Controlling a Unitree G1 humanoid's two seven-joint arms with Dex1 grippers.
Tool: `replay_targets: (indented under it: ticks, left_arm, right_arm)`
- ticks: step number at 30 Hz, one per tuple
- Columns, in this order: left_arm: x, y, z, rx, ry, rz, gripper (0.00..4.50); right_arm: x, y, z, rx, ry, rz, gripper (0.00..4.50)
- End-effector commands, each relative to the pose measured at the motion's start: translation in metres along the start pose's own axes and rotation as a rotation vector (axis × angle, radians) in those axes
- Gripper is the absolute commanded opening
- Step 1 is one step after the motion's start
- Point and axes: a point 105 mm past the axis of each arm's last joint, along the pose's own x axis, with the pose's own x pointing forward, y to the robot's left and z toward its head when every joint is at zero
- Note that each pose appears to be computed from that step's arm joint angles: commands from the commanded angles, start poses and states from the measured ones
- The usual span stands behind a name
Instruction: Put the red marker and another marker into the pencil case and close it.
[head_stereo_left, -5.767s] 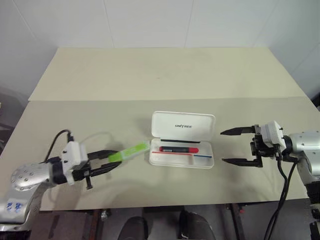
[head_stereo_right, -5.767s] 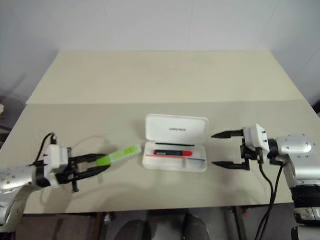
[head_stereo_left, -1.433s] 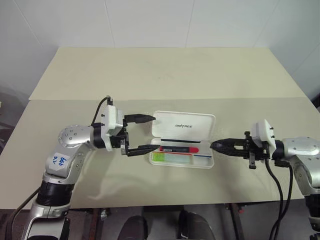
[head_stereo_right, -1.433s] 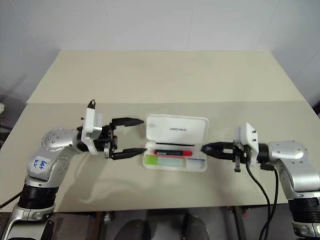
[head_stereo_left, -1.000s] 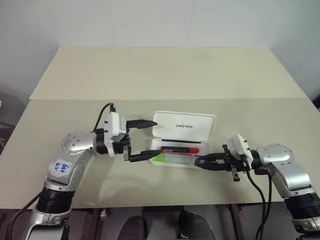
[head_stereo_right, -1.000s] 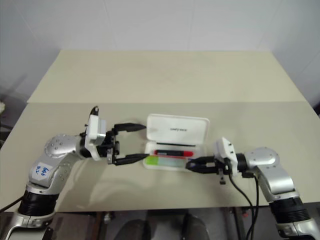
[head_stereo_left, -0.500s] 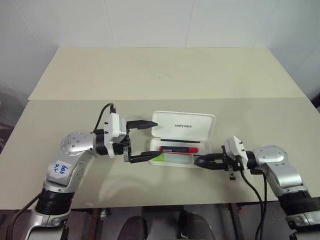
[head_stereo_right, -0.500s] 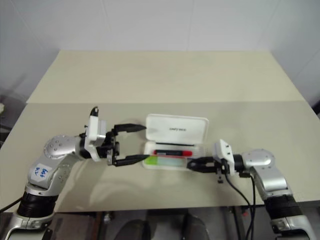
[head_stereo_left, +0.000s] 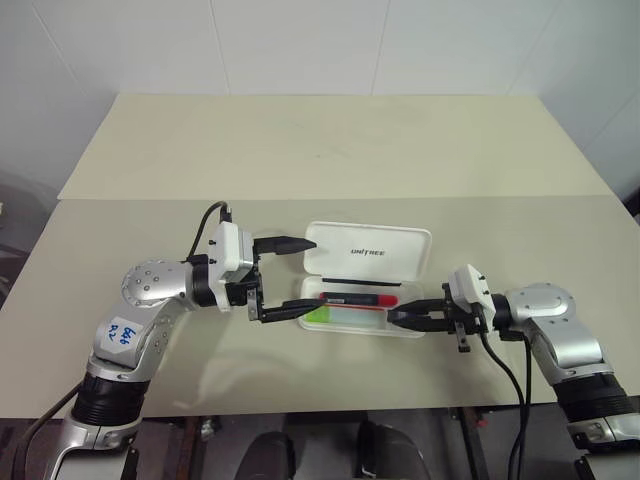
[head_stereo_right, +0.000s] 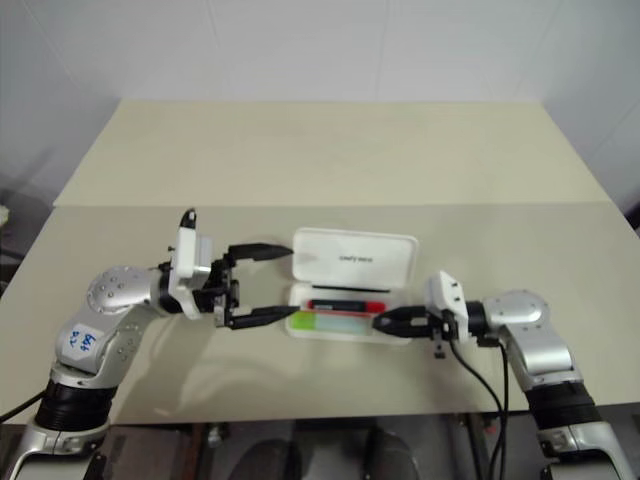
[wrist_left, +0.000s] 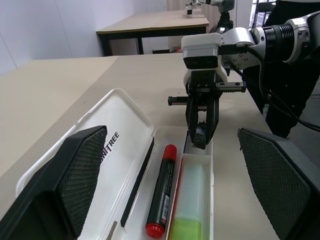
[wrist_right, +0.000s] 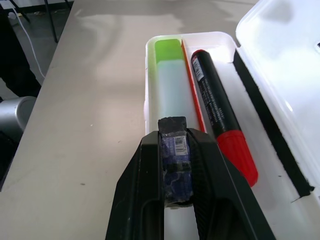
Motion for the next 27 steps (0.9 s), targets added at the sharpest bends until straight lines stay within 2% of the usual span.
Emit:
replay_targets:
  ticks: [1, 9, 14, 20, 27]
  left_arm:
    - [-0.001, 0.003, 0.007, 0.037, -0.016, 0.005, 4.50]
    - [0.000, 0.003, 0.007, 0.039, -0.017, 0.003, 4.50]
    - [0.000, 0.005, 0.007, 0.043, -0.019, 0.004, 4.50]
    - [0.000, 0.006, 0.007, 0.048, -0.019, 0.007, 4.50]
    - [-0.001, 0.007, 0.006, 0.048, -0.015, 0.015, 4.50]
  right_arm:
    - [-0.008, -0.001, -0.001, -0.018, 0.019, -0.004, 0.36]
    - [-0.011, -0.008, -0.004, -0.019, 0.030, -0.028, 0.36]
    - [-0.007, -0.010, 0.001, -0.030, 0.009, -0.036, 2.10]
    - [-0.005, -0.012, 0.012, -0.068, -0.020, -0.036, 4.38]
    - [-0.018, -0.009, 0.028, -0.071, -0.066, -0.070, 4.47]
